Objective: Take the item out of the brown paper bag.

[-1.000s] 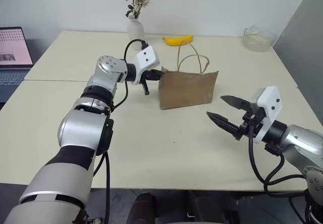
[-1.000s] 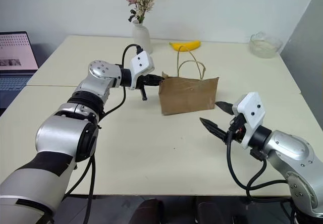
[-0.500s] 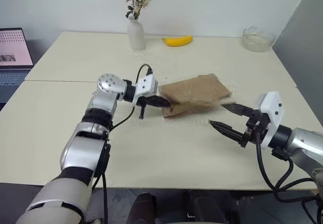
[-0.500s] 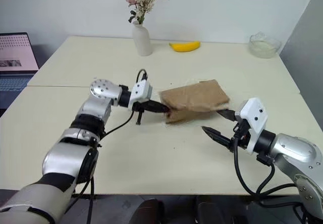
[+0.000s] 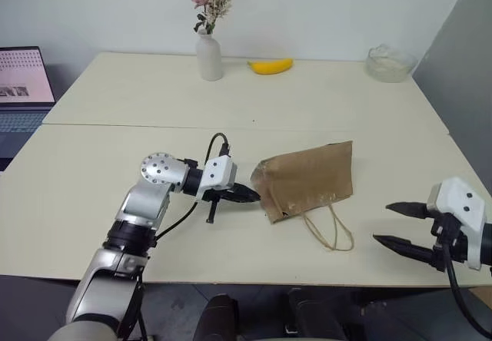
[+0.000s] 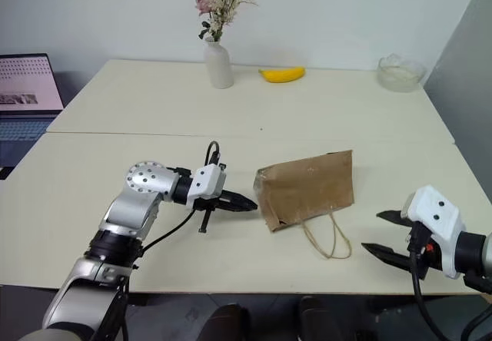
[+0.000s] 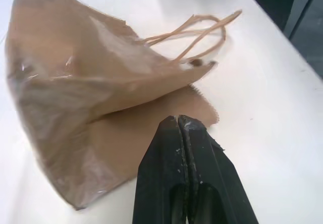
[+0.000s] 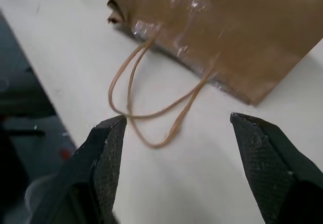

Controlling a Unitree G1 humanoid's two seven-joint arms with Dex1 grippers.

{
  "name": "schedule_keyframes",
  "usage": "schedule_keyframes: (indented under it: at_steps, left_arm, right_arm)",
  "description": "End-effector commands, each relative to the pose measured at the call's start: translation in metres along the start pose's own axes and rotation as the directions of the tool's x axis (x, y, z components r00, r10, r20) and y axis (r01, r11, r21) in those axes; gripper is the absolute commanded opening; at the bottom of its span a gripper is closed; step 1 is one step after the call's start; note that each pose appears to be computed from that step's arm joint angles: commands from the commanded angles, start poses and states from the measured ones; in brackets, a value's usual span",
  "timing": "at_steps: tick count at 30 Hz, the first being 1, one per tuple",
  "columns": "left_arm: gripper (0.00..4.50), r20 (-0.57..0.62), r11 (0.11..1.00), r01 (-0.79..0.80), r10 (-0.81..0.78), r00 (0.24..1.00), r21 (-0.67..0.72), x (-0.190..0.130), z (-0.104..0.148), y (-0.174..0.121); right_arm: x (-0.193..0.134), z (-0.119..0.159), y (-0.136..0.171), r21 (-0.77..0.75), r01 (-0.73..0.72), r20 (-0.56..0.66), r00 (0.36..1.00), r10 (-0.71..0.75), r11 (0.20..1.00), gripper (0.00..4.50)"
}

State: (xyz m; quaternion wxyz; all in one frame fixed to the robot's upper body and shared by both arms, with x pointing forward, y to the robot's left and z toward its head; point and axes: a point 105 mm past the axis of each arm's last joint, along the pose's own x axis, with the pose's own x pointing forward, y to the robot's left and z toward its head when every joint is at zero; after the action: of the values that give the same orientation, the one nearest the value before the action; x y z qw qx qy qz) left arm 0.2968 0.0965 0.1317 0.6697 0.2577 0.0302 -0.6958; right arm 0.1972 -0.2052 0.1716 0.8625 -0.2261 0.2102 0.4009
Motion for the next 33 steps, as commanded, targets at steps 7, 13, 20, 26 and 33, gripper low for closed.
schedule_keyframes:
  at_steps: [7, 13, 20, 26, 33]
  left_arm:
    - [1.77, 0.045, 0.954, -0.116, 0.108, 0.993, 0.277, -0.006, 0.066, 0.015]
    - [2.95, 0.028, 0.916, 0.049, -0.065, 0.997, 0.397, 0.049, 0.068, -0.007]
    - [2.95, -0.068, 0.845, 0.161, -0.147, 0.987, 0.51, 0.097, 0.052, -0.01]
    - [2.95, -0.12, 0.772, 0.212, -0.176, 0.977, 0.599, 0.116, 0.043, -0.014]
    - [2.55, -0.143, 0.706, 0.217, -0.164, 0.976, 0.674, 0.135, 0.037, -0.014]
  right_arm:
    - [0.021, 0.03, 0.002, -0.041, -0.013, 0.163, 0.986, 0.02, 0.999, 3.46]
    - [0.022, 0.026, 0.003, -0.029, -0.045, 0.122, 0.991, 0.048, 0.999, 3.46]
    - [0.011, 0.016, 0.001, -0.014, -0.038, 0.054, 0.998, 0.039, 0.999, 3.46]
    - [0.007, 0.009, 0.003, -0.004, -0.032, 0.023, 0.999, 0.032, 0.999, 3.46]
    - [0.011, 0.006, 0.007, 0.003, -0.045, 0.02, 0.999, 0.045, 0.999, 3.46]
